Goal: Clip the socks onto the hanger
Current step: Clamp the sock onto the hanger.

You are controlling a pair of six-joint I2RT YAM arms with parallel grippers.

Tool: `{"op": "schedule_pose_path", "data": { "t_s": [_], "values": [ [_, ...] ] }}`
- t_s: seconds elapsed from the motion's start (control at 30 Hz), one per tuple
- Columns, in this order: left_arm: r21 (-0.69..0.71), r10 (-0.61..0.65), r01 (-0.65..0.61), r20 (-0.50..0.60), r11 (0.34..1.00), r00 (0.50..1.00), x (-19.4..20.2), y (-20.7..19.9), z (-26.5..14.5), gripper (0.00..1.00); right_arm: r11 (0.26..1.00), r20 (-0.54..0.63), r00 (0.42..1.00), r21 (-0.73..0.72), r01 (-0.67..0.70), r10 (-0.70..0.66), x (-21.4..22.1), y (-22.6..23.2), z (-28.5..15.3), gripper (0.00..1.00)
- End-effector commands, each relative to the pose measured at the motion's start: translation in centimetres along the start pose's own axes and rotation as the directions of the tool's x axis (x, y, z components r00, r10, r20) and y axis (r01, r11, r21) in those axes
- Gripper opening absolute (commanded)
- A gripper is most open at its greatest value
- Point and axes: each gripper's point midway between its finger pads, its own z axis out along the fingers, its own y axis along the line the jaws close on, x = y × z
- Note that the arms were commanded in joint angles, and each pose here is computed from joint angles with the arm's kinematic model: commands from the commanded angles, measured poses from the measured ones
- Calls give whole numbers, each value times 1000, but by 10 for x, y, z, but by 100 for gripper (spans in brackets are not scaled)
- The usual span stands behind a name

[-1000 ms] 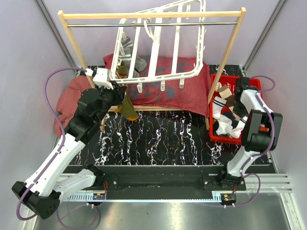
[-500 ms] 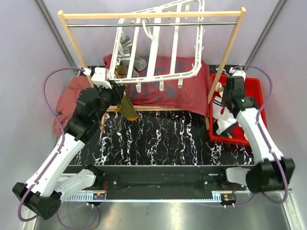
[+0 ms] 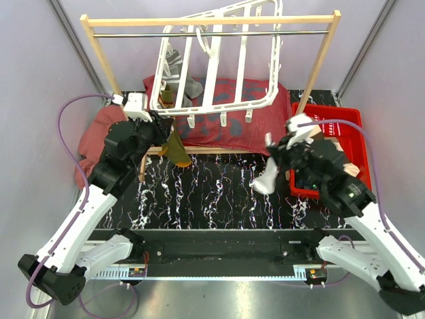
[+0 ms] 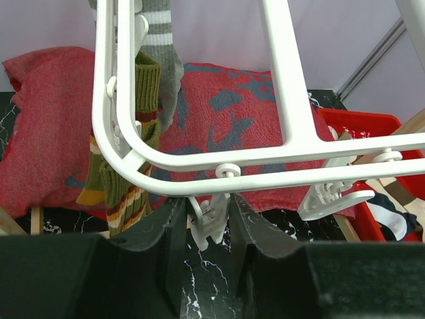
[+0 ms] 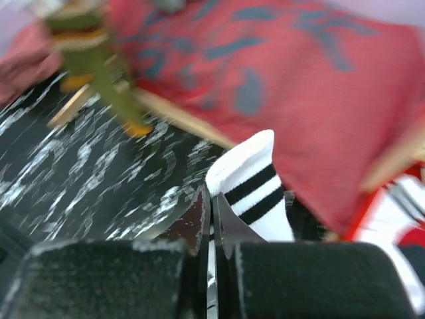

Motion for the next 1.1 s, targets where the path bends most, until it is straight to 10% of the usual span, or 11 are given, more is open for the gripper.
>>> {"op": "schedule_pose_path", "data": {
  "t_s": [0.0,0.43,1.07],
  "values": [
    [-4,-31,31,-48,1000,998,5,0,-4,0,988,-3,998,-143,54,-55,18,65,9,0],
    [-8,-66,65,-50,998,997,4,3,-5,0,938,186,933,-103,330,-308,62,223,52,0],
    [46,-113,115,-47,992,993,-3,0,-8,0,884,371,875,-223,410,-312,14,280,124,0]
  ]
}}
